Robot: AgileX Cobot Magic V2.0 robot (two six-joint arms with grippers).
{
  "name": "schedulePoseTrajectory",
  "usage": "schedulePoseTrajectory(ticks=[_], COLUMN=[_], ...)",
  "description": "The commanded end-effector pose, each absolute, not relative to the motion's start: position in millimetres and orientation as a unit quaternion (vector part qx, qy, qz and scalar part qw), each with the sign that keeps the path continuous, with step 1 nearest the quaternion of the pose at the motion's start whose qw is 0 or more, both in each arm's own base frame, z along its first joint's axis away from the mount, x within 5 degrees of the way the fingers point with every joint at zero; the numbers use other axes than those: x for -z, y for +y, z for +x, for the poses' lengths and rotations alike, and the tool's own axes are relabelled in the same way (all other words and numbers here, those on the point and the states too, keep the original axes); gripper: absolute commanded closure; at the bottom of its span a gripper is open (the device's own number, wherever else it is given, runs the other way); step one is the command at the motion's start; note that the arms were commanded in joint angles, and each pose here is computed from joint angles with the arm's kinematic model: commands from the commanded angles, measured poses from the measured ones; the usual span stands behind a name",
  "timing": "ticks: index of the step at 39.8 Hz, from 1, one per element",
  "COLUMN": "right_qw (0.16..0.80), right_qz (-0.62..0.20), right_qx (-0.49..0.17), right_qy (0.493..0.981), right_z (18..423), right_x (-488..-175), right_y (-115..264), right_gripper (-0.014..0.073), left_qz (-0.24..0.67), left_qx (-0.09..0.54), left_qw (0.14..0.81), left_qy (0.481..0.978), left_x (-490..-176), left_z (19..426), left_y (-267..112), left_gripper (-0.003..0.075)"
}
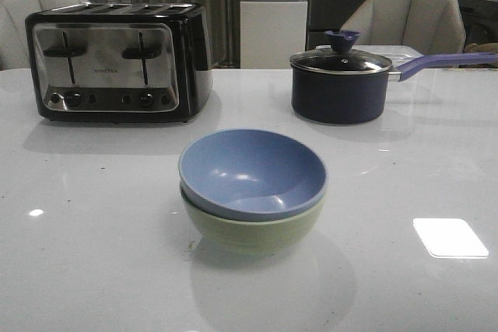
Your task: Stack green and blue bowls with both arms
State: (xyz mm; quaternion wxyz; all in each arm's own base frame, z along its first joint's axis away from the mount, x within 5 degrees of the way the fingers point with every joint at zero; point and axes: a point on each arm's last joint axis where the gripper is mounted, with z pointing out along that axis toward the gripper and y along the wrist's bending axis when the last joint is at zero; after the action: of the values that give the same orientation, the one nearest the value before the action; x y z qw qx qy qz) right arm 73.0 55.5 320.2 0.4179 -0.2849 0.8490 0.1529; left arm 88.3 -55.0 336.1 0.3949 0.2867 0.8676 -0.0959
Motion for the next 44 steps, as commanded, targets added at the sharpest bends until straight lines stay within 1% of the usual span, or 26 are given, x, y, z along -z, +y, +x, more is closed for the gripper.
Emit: schedulePoseTrajectory(ticks=[1, 4, 37, 41, 44], right_qw=[0.452, 0.451, 0.448, 0.447, 0.446], right_qz=[-0.278, -0.278, -0.279, -0.279, -0.280], right_qx=[-0.159, -0.158, -0.158, -0.158, -0.158], right_qy=[0.833, 0.833, 0.835, 0.835, 0.835], right_z=[75, 75, 75, 74, 74], right_x=[-332, -332, -331, -331, -331], right_y=[56, 56, 56, 56, 56], right_gripper=[0.0525, 0.0569, 0.0567, 0.0567, 0.0567], left_qz=[0.278, 0.278, 0.277, 0.270, 0.245], left_qx=[0.112, 0.112, 0.114, 0.115, 0.109], left_qw=[0.436, 0.436, 0.436, 0.453, 0.479], left_qy=[0.849, 0.849, 0.849, 0.842, 0.836], left_x=[-349, -349, -349, -351, -356], left_z=[91, 91, 91, 85, 80], left_y=[-58, -58, -58, -53, -44], left_gripper=[0.0622, 0.0622, 0.0622, 0.0622, 0.0622])
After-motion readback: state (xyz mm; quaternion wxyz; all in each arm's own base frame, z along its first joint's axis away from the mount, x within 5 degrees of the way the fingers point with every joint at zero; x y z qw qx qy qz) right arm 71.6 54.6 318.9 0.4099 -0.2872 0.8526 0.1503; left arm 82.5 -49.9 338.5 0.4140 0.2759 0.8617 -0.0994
